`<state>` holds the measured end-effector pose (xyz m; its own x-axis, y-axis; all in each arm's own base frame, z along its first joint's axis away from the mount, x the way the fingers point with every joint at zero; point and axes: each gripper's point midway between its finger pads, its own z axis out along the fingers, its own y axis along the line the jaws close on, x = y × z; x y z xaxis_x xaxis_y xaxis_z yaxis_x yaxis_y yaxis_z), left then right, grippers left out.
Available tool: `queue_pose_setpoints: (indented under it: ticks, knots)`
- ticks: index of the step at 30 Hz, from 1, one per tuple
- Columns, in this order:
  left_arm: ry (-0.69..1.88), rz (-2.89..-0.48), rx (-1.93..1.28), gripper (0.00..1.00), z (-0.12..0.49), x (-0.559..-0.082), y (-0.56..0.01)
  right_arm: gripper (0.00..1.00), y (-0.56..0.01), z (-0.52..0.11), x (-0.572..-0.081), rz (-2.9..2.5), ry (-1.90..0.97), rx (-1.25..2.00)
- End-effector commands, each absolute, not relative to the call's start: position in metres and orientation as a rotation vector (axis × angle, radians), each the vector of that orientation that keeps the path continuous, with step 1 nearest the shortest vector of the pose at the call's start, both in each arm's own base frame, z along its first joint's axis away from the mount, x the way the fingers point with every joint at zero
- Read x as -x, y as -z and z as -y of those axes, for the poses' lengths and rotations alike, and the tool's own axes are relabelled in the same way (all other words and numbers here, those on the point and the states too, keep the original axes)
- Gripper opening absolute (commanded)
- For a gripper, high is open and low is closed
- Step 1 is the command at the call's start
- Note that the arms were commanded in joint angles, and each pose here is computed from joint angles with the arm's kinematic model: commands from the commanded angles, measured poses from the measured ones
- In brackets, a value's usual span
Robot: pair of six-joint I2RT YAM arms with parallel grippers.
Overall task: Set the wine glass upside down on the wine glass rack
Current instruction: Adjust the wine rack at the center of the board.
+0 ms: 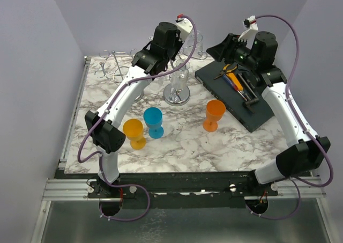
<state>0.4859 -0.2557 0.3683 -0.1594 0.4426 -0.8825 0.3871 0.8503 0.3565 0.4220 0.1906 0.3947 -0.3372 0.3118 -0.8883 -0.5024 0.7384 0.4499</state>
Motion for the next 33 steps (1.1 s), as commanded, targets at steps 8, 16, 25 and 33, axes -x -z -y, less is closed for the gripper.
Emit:
queue_pose_setpoints:
  ticks: [8, 16, 25, 33]
  knots:
    - [-0.044, -1.722, -0.622, 0.21, 0.249, -0.479, -0.391, 0.56, -0.369, -0.214, -0.443, -1.806, -1.013, 0.142]
    - [-0.033, -1.722, -0.629, 0.21, 0.253, -0.480, -0.388, 0.41, -0.358, -0.222, -0.448, -1.811, -1.082, 0.116]
    - [-0.024, -1.727, -0.621, 0.20, 0.259, -0.488, -0.382, 0.04, -0.349, -0.221, -0.446, -1.820, -1.088, 0.105]
    - [-0.049, -1.726, -0.621, 0.19, 0.261, -0.497, -0.377, 0.01, -0.352, -0.217, -0.434, -1.799, -1.099, 0.062]
